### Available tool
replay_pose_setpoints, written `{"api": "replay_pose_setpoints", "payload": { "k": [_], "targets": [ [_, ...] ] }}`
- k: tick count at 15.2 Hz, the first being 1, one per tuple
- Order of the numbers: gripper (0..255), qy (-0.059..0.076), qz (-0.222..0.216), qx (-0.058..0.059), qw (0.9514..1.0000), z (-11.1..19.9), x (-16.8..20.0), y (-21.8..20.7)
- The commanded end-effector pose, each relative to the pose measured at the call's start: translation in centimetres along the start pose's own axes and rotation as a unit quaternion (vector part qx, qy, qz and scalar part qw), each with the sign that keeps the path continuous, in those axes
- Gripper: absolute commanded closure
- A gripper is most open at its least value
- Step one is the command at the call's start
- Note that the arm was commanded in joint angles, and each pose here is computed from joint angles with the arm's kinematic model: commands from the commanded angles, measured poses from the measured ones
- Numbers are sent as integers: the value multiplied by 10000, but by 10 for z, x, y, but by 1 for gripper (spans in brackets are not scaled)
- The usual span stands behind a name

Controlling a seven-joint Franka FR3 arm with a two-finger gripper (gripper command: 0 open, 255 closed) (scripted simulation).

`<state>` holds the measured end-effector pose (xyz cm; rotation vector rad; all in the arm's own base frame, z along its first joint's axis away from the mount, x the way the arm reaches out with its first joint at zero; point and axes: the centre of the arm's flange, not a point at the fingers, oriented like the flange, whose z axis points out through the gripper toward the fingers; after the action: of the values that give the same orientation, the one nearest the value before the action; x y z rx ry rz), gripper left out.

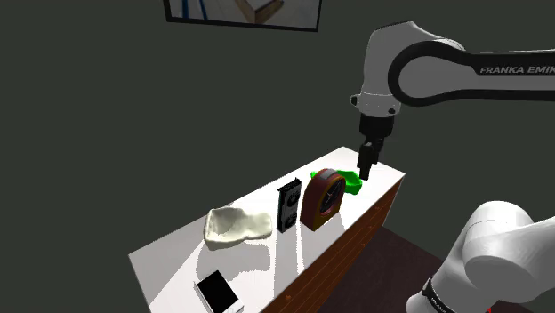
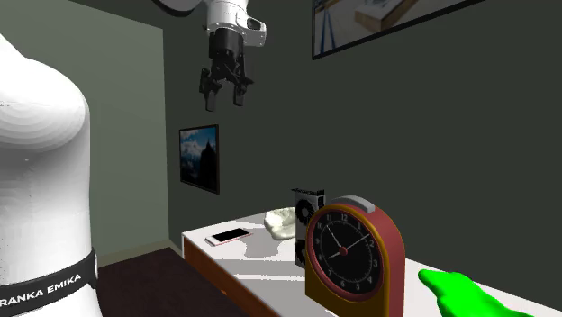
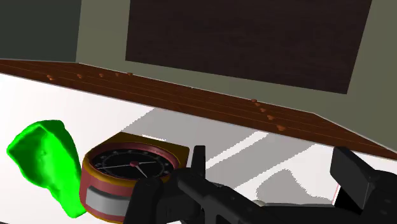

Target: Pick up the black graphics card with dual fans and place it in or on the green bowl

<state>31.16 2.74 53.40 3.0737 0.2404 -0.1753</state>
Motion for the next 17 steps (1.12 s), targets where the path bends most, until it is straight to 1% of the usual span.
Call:
{"api": "replay_pose_setpoints", "payload": {
  "k": [1,3,5,7,9,11,13,15,17],
  "targets": [
    [0,0,0,0,10000,0,0,0],
    [0,11,-380,-26,9993,14,16,14],
    [0,22,-760,-52,9971,28,33,28],
    [0,33,-1139,-77,9935,41,52,40],
    [0,45,-1516,-103,9884,55,71,50],
    [0,56,-1891,-128,9819,69,90,59],
    [0,66,-2263,-153,9739,82,111,67],
    [0,77,-2631,-178,9646,95,132,73],
    [0,88,-2996,-203,9538,109,154,78]
  ]
}}
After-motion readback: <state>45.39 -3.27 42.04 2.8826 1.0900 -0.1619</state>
